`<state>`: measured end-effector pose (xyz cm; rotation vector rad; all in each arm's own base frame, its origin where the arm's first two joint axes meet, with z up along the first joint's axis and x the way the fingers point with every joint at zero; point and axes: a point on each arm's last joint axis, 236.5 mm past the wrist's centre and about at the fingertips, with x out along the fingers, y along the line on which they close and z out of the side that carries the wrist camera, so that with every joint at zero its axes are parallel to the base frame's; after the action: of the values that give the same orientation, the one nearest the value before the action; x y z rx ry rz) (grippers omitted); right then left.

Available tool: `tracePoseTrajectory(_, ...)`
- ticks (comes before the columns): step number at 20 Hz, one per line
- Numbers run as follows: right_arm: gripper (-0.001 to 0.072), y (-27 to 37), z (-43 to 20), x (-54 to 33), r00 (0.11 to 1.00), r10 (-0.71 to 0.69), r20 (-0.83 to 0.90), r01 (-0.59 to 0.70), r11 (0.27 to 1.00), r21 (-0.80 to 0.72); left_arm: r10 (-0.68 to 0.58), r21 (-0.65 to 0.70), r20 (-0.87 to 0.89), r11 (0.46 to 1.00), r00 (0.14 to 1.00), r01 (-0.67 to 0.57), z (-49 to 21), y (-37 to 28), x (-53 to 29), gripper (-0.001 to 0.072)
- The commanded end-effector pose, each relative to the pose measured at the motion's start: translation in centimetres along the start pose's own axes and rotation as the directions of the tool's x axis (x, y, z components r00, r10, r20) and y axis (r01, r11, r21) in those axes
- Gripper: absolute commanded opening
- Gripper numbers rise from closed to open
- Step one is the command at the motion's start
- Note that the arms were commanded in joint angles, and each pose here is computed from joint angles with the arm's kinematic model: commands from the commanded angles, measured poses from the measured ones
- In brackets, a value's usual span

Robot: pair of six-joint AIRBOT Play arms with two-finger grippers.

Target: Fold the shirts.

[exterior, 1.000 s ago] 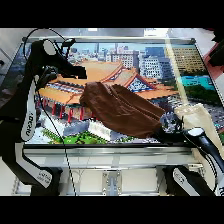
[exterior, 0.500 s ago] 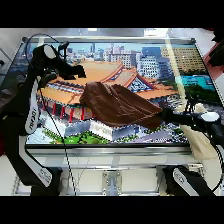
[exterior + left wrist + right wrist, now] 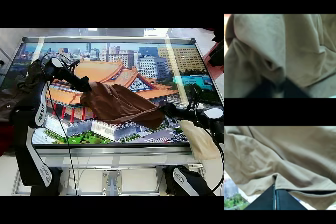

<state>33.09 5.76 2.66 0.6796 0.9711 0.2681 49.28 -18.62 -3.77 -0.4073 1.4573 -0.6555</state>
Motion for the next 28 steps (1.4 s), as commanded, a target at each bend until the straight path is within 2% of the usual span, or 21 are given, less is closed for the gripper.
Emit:
tracePoseTrajectory(1, 0.0031, 0.5, 2.8, -1.2, 0.997, -0.019, 0.075, 0.023, 0.999, -0.047, -0.131, 0.079, -0.007, 0.988, 0.991, 0.131, -0.1, -3.6, -2.2, 0.0014)
tracePoseTrajectory(2, 0.0031, 1.3, 4.4, -2.4, 0.994, -0.025, 0.107, 0.034, 0.995, -0.089, -0.205, 0.132, 0.037, 0.971, 0.978, 0.199, 0.6, -6.0, -4.8, 0.0014)
tracePoseTrajectory(4, 0.0031, 4.8, 8.3, -6.9, 0.977, 0.005, 0.213, 0.035, 0.983, -0.181, -0.386, 0.289, 0.174, 0.899, 0.906, 0.328, 1.4, -12.1, -13.1, 0.0014)
tracePoseTrajectory(6, 0.003, 9.0, 11.2, -13.3, 0.935, 0.04, 0.353, 0.061, 0.961, -0.271, -0.456, 0.453, 0.278, 0.838, 0.845, 0.303, -0.4, -16.7, -21.8, 0.0013)
tracePoseTrajectory(9, 0.0029, 14.6, 12.1, -24.1, 0.812, 0.042, 0.582, 0.225, 0.898, -0.378, -0.361, 0.595, 0.416, 0.802, 0.834, 0.051, -6.9, -21.5, -30.9, 0.0013)
tracePoseTrajectory(12, 0.0028, 19.0, 10.0, -34.2, 0.613, -0.004, 0.79, 0.467, 0.808, -0.359, -0.17, 0.585, 0.605, 0.757, 0.778, -0.289, -13.4, -24.7, -36.2, 0.0013)
tracePoseTrajectory(13, 0.0027, 20.4, 9.1, -37.1, 0.542, -0.009, 0.84, 0.541, 0.769, -0.34, -0.114, 0.54, 0.696, 0.734, 0.709, -0.412, -15.2, -25.6, -38.4, 0.0013)
tracePoseTrajectory(15, 0.0027, 23.0, 8.0, -40.7, 0.451, 0.019, 0.892, 0.611, 0.723, -0.324, -0.054, 0.398, 0.863, 0.686, 0.503, -0.609, -17.4, -27.2, -43.6, 0.0012)
tracePoseTrajectory(16, 0.0027, 24.4, 8.0, -41.4, 0.44, 0.056, 0.896, 0.603, 0.722, -0.341, -0.042, 0.341, 0.906, 0.663, 0.421, -0.666, -18.0, -27.6, -45.5, 0.0012)
tracePoseTrajectory(17, 0.0027, 25.3, 8.3, -41.0, 0.462, 0.099, 0.882, 0.563, 0.735, -0.377, -0.022, 0.298, 0.926, 0.653, 0.376, -0.696, -18.1, -27.4, -46.6, 0.0012)
tracePoseTrajectory(18, 0.0027, 25.9, 9.0, -39.6, 0.509, 0.141, 0.849, 0.502, 0.753, -0.426, -0.005, 0.288, 0.924, 0.663, 0.382, -0.69, -17.7, -26.7, -46.4, 0.0012)
tracePoseTrajectory(19, 0.0027, 26.0, 9.8, -37.5, 0.581, 0.182, 0.793, 0.422, 0.766, -0.485, 0.018, 0.296, 0.907, 0.686, 0.421, -0.665, -16.5, -25.3, -45.2, 0.0012)
tracePoseTrajectory(21, 0.0028, 24.5, 12.1, -31.9, 0.728, 0.254, 0.637, 0.206, 0.806, -0.556, 0.09, 0.299, 0.831, 0.759, 0.549, -0.578, -13.4, -20.6, -41.2, 0.0012)
tracePoseTrajectory(23, 0.0028, 19.9, 14.6, -26.5, 0.817, 0.24, 0.525, 0.062, 0.868, -0.493, 0.151, 0.265, 0.713, 0.846, 0.685, -0.463, -10.0, -14.5, -35.8, 0.0012)
tracePoseTrajectory(26, 0.0028, 11.2, 16.0, -15.8, 0.927, 0.137, 0.349, -0.014, 0.943, -0.333, 0.215, 0.194, 0.467, 0.922, 0.858, -0.336, -6.4, -5.2, -25.2, 0.0012)
tracePoseTrajectory(28, 0.0029, 6.9, 16.3, -7.5, 0.958, 0.059, 0.28, 0.018, 0.964, -0.265, 0.254, 0.136, 0.336, 0.94, 0.907, -0.313, -4.3, 0.5, -18.7, 0.0013)
